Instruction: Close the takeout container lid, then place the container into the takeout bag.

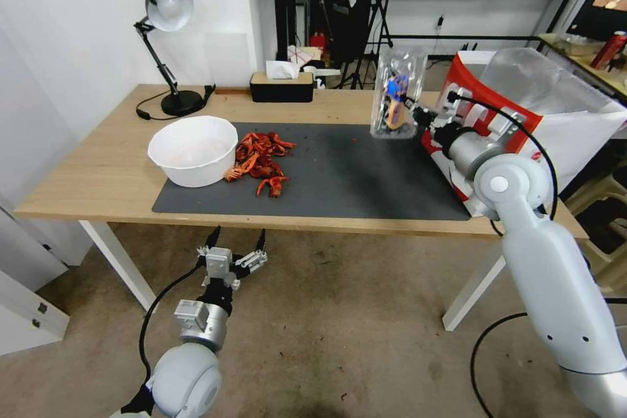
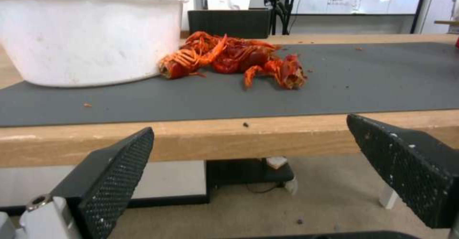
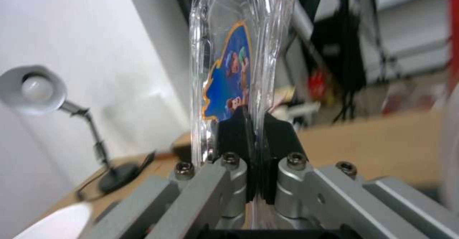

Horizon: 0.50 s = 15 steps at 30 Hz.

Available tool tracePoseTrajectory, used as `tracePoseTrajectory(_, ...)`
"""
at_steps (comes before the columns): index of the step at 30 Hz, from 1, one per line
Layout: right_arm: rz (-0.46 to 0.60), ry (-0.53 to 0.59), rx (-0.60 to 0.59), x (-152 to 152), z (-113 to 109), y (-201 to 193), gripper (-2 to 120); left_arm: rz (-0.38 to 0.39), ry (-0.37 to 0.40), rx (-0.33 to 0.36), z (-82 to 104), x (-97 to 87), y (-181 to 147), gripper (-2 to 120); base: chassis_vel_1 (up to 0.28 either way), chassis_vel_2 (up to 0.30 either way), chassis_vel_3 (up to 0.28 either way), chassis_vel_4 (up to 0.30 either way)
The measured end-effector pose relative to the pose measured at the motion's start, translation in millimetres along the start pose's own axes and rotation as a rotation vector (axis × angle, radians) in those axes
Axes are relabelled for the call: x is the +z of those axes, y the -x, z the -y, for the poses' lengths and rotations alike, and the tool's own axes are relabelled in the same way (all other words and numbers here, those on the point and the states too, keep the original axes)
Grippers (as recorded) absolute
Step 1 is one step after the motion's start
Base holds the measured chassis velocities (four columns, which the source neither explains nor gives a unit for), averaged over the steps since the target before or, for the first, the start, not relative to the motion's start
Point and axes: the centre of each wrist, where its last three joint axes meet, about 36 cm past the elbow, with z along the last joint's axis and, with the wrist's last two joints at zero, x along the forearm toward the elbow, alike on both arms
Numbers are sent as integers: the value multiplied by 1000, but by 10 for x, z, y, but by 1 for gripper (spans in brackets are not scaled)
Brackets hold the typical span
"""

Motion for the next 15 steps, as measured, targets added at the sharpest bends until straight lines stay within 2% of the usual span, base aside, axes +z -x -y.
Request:
tracePoseTrajectory(1, 0, 0, 0, 0, 0, 0, 0, 0, 0, 0, 0, 0, 0, 100, 0, 0, 0, 0)
tracePoseTrajectory(4, 118, -80, 44, -164, 5, 0, 0, -2, -4, -5, 2, 20, -20, 100, 0, 0, 0, 0)
tracePoseTrajectory(5, 118, -80, 44, -164, 5, 0, 0, -2, -4, -5, 2, 20, -20, 100, 0, 0, 0, 0)
tracePoseTrajectory(8, 229, -158, 124, -381, 60, -5, 0, -2, -5, -6, 4, 32, -27, 100, 0, 0, 0, 0)
tracePoseTrajectory(9, 229, -158, 124, -381, 60, -5, 0, -2, -5, -6, 4, 32, -27, 100, 0, 0, 0, 0)
tracePoseTrajectory(12, 324, -242, 245, -585, 167, -17, 0, -2, -5, -6, 2, 39, -30, 100, 0, 0, 0, 0)
tracePoseTrajectory(13, 324, -242, 245, -585, 167, -17, 0, -2, -5, -6, 2, 39, -30, 100, 0, 0, 0, 0)
tracePoseTrajectory(15, 356, -309, 343, -674, 254, -33, 0, -3, -6, -6, 6, 43, -35, 100, 0, 0, 0, 0)
